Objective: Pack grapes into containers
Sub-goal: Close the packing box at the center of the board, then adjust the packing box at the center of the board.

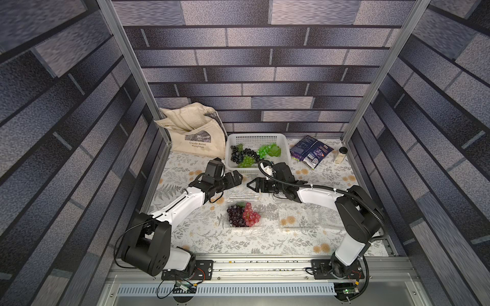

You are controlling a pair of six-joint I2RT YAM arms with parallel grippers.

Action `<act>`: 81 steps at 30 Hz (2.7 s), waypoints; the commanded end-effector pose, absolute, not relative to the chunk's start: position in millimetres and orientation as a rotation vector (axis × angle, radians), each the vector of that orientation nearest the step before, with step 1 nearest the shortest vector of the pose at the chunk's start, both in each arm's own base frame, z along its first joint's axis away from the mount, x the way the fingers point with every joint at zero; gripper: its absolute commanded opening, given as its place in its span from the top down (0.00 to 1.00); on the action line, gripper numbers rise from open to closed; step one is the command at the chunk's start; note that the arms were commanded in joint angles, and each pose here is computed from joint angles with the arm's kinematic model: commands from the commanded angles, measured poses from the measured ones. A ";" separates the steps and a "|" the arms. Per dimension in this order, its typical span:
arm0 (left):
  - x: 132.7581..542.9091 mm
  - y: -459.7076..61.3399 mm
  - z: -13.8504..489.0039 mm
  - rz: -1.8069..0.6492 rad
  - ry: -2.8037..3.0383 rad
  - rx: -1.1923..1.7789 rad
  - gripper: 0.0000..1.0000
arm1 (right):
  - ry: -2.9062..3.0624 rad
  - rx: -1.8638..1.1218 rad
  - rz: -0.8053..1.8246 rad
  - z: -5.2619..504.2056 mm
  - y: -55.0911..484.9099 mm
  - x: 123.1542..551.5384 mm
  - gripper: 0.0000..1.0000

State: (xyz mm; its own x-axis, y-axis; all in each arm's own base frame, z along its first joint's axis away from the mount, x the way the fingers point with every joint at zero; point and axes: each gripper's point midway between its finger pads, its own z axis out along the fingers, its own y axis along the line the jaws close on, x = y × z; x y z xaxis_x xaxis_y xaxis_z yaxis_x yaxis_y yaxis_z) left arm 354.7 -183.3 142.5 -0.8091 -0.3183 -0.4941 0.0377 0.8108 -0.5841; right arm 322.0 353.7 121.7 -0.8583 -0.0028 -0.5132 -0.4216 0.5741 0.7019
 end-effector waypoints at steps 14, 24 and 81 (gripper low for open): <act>370.5 -184.2 188.7 -0.773 2.328 -0.140 0.00 | 2.255 -0.428 1.239 167.7 353.5 325.6 0.24; 358.8 -179.4 201.6 -0.752 2.344 -0.095 0.00 | 2.234 -0.480 1.333 187.9 351.5 303.4 0.24; 212.0 -208.2 115.3 -0.595 2.703 0.132 0.05 | 2.709 -0.472 0.981 76.7 320.6 118.1 0.49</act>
